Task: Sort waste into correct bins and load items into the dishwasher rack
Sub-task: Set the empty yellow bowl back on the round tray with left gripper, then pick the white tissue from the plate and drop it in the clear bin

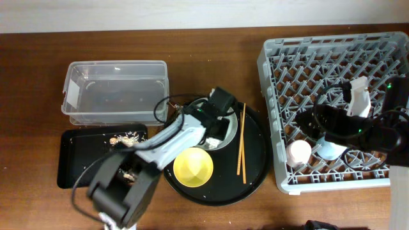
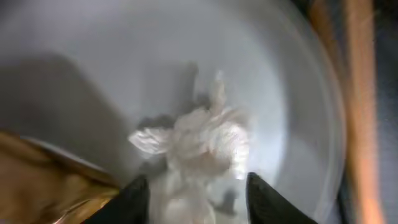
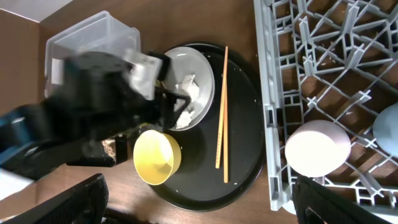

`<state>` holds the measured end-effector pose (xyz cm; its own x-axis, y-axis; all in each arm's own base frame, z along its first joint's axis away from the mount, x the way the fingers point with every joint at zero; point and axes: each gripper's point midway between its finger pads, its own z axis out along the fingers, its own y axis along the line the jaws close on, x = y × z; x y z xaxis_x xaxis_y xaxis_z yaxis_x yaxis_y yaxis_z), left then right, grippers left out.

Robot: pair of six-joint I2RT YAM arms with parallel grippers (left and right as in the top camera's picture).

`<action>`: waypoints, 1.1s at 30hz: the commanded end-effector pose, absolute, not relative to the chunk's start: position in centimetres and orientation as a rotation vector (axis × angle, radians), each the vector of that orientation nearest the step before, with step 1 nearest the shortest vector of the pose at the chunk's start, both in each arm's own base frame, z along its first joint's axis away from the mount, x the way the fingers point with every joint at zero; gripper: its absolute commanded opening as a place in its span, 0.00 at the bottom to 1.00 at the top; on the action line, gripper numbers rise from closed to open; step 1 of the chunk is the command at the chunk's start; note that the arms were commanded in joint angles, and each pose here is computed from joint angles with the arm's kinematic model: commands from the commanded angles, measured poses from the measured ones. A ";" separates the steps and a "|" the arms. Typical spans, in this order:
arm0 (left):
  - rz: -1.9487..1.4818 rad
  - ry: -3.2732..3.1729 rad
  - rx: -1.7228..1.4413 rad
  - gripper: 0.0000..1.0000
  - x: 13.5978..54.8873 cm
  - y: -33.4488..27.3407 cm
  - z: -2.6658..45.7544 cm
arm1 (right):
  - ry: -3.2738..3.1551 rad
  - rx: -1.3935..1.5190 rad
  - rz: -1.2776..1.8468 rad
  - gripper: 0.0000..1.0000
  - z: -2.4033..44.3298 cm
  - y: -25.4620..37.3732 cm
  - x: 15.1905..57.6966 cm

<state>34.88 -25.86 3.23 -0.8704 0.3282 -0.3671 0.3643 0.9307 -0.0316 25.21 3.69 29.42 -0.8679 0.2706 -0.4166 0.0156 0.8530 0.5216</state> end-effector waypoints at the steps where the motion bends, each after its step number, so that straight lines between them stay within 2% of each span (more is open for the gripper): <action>1: -0.183 2.736 0.553 0.17 34.8 -26.6 3.2 | 2.538 0.185 0.719 0.94 29.5 4.0 25.1; 2: -0.190 2.723 0.550 0.02 35.1 -26.9 4.3 | 2.537 0.185 0.719 0.94 29.5 4.0 25.1; 3: -0.199 2.708 0.543 0.00 35.4 -27.0 5.9 | 2.538 0.185 0.719 0.94 29.5 4.0 25.1; 6: -0.187 2.600 0.423 0.00 38.5 -25.0 14.5 | 2.537 0.185 0.719 0.94 29.5 4.0 25.2; 8: -0.185 2.541 0.327 0.00 40.6 -22.6 18.2 | 2.537 0.185 0.719 0.94 29.5 4.0 25.2; 12: -0.112 2.493 0.213 0.00 43.4 -17.2 20.4 | 2.537 0.185 0.718 0.94 29.5 4.0 25.2; 16: -0.131 2.378 0.069 0.00 45.5 -12.5 26.3 | 2.536 0.185 0.718 0.94 29.5 4.0 25.2; 18: -0.153 2.400 -0.003 0.00 45.9 -9.6 26.1 | 2.536 0.185 0.718 0.94 29.5 4.0 25.2; 20: -0.263 2.452 0.065 0.00 45.1 -11.1 25.1 | 2.536 0.185 0.718 0.94 29.5 4.0 25.2; 23: 0.175 2.456 -0.028 0.00 45.3 -6.0 24.0 | 2.539 0.186 0.719 0.94 29.5 4.0 25.1; 26: 0.280 2.476 0.019 0.00 46.7 -5.1 21.8 | 2.538 0.186 0.719 0.94 29.5 4.0 25.1; 27: 0.269 2.506 0.032 0.16 46.9 -5.4 20.5 | 2.539 0.186 0.719 0.94 29.5 4.0 25.1; 28: 0.219 2.535 0.055 0.38 46.6 -6.1 19.9 | 2.540 0.186 0.719 0.94 29.5 4.0 25.1; 30: -0.116 2.598 0.188 0.49 45.0 -11.5 19.3 | 2.539 0.186 0.719 0.94 29.5 4.0 25.1; 32: -0.350 2.624 0.333 0.50 43.0 -16.9 18.9 | 2.538 0.185 0.719 0.94 29.5 4.0 25.1; 33: -0.348 2.640 0.414 0.50 41.7 -19.4 18.1 | 2.536 0.185 0.718 0.94 29.5 4.0 25.2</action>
<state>44.67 -12.36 18.83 -0.8581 0.1173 -0.4999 0.1606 0.9860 -0.0443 25.15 3.70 29.39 -0.8693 0.2706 -0.4137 0.0170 0.8527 0.5221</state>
